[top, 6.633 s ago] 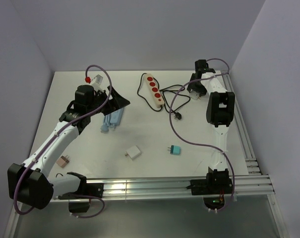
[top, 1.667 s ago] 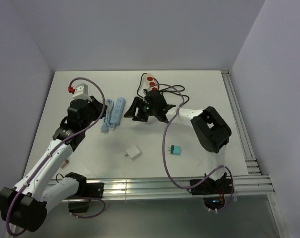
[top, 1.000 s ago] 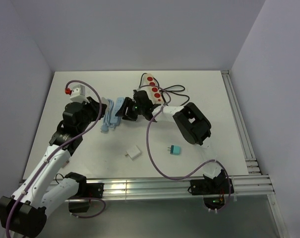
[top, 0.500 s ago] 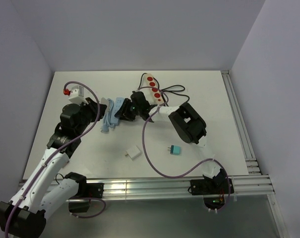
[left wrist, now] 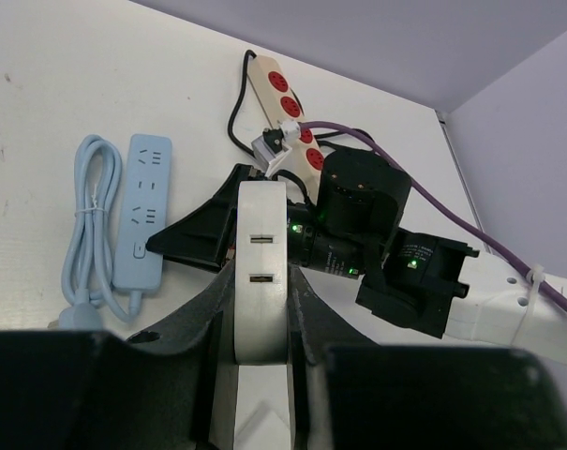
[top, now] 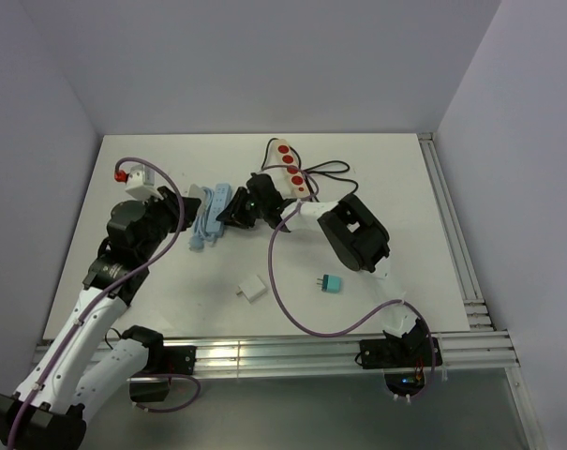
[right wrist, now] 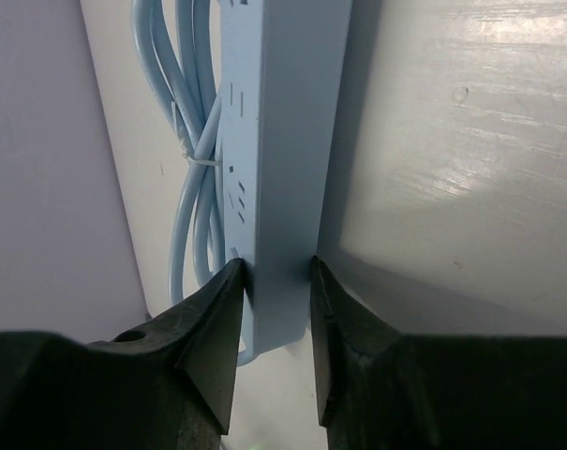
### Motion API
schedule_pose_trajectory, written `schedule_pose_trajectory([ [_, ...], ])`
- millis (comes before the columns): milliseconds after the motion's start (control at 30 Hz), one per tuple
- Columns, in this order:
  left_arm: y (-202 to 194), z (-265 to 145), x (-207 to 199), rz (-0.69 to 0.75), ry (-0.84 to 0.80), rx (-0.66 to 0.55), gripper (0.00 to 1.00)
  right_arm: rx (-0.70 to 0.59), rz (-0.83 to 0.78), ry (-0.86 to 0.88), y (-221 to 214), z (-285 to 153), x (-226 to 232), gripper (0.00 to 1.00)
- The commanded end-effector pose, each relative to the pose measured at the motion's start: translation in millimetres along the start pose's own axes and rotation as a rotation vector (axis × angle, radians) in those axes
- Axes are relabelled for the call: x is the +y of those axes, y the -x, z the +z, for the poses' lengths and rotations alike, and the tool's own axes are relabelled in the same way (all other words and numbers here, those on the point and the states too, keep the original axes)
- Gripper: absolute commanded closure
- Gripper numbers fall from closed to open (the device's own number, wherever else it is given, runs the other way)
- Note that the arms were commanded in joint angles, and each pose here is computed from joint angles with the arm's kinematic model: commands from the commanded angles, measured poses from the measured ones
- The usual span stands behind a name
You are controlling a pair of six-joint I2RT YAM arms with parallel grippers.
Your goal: Insert the plug
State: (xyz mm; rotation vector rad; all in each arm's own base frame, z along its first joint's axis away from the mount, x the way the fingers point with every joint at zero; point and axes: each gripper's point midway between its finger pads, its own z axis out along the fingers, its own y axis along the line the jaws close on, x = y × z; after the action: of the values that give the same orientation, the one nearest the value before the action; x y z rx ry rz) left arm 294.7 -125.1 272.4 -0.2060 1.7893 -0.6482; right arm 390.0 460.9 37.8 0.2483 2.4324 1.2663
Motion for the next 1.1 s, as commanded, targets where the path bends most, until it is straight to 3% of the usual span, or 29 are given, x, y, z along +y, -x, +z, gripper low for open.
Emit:
schedule_pose_trajectory([
  [0, 19.3, -8.3, -12.7, 0.023, -0.043, -0.048, 1.0, 0.013, 0.012, 0.009, -11.6, 3.9, -2.1, 0.66],
  [233, 19.3, -10.7, -14.8, 0.022, -0.052, -0.044, 1.0, 0.033, 0.041, 0.016, -32.3, -1.7, -6.6, 0.88],
  [600, 11.1, -14.2, -15.1, 0.012, -0.071, -0.028, 1.0, 0.071, 0.037, 0.02, -84.1, -33.9, -11.4, 0.89],
  [733, 8.7, -18.0, -18.9, 0.016, -0.095, -0.017, 1.0, 0.06, -0.06, 0.027, -91.2, -50.1, -17.1, 0.84],
  [900, 3.1, -28.6, -33.7, 0.057, -0.183, 0.023, 1.0, 0.003, -0.228, 0.052, -73.7, -94.7, 10.9, 0.62],
  [1067, -12.9, -48.9, -75.8, 0.059, -0.444, 0.115, 1.0, -0.074, -0.368, -0.014, -56.4, -159.3, 14.7, 0.47],
])
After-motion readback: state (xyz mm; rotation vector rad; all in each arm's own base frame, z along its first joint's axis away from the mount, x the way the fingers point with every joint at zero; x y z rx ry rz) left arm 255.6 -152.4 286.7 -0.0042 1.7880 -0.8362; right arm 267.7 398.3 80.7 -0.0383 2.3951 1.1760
